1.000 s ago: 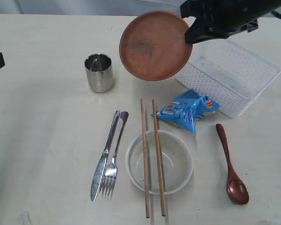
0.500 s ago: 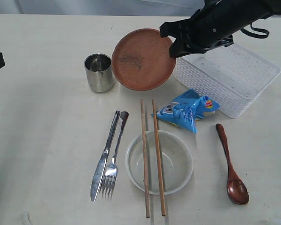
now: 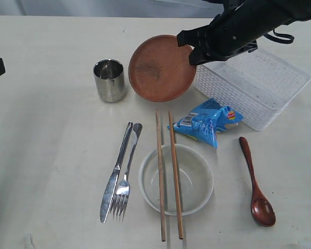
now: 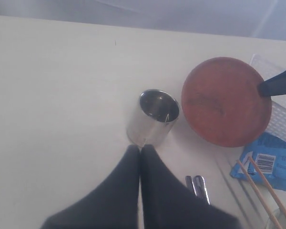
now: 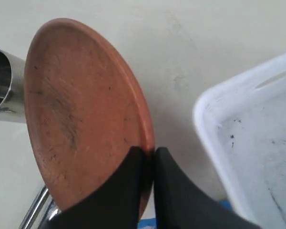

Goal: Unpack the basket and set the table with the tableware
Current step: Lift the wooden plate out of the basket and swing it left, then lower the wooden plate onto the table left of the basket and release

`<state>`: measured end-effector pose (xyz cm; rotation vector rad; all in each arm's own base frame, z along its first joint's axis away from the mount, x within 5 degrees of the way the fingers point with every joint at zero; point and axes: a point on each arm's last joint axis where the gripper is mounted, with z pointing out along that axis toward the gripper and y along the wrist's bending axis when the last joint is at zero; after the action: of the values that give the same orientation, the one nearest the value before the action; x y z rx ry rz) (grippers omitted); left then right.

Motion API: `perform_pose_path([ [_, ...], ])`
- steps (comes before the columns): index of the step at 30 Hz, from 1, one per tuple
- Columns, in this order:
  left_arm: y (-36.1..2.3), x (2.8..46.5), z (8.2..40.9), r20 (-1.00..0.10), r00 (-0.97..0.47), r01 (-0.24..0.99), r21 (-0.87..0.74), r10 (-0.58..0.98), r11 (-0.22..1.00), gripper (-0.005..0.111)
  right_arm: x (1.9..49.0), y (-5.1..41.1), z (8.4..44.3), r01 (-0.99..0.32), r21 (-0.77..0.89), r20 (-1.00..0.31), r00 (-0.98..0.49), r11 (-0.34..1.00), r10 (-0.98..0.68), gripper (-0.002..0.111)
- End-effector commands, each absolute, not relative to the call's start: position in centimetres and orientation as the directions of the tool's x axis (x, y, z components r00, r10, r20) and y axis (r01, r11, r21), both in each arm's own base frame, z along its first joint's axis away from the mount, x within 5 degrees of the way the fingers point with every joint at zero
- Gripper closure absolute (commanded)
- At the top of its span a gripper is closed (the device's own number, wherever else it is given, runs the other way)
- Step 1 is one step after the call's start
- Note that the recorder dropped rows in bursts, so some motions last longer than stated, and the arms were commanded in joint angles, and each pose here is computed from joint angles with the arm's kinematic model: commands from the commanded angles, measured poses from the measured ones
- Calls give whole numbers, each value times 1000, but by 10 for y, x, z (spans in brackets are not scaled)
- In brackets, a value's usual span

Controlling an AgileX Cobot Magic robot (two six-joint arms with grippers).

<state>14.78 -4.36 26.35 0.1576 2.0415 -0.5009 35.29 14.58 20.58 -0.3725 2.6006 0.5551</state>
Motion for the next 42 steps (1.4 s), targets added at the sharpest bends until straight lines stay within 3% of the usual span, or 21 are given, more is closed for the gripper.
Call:
perform_pose_path([
  [1, -43, 147, 264, -859, -499, 303, -300, -117, 905, 107, 357, 145, 201, -344, 314, -472, -865, 885, -169, 109],
  [18, -43, 147, 264, -859, -499, 303, -300, -117, 905, 107, 366, 119, 199, -270, 308, -461, -881, 912, -106, 109],
  [42, -43, 147, 264, -859, -499, 303, -300, -117, 904, 107, 365, 127, 177, -269, 324, -392, -911, 907, -130, 109],
])
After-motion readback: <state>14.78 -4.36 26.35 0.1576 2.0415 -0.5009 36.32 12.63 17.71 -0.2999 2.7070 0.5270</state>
